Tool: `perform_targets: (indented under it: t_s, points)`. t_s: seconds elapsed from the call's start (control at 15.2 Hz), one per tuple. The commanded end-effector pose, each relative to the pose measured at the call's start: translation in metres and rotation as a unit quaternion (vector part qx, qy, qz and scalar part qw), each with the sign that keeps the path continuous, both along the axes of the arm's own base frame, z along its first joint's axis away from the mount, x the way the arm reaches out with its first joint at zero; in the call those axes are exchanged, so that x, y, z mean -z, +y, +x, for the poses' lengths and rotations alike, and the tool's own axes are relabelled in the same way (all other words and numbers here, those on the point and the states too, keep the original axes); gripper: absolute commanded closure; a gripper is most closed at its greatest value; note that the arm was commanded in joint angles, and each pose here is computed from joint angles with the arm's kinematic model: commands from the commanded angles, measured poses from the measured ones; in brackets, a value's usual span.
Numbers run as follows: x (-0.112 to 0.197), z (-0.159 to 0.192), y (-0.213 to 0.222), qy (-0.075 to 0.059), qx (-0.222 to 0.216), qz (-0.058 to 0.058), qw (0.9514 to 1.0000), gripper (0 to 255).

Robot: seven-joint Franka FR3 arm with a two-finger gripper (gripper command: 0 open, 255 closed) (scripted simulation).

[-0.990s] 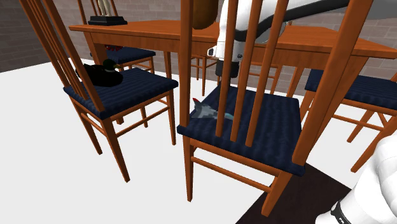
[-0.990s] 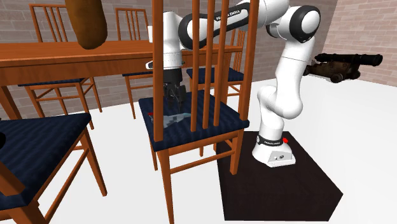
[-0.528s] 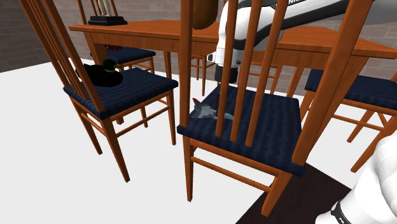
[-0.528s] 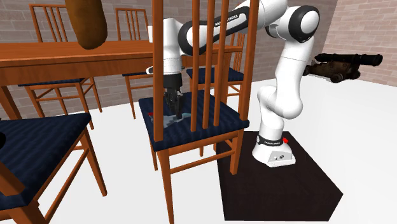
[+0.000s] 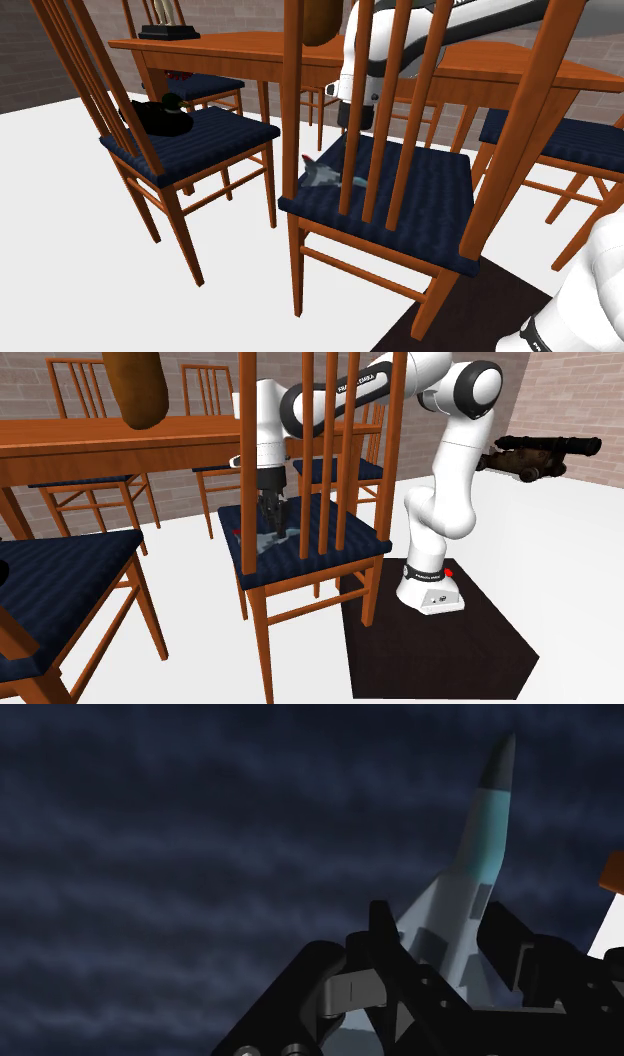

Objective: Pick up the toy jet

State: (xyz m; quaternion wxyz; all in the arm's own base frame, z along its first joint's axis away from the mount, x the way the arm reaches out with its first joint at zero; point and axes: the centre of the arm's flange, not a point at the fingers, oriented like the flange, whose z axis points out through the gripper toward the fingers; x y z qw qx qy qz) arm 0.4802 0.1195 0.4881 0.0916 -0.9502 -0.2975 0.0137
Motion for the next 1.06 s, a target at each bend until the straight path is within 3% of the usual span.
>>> perform_targets:
  t_s: [0.0,0.99]
  points:
    - [-0.008,0.000,-0.001,0.000,0.000,0.000,1.0000,255]
    - [-0.077,0.000,-0.001,0.000,0.000,0.000,1.0000,255]
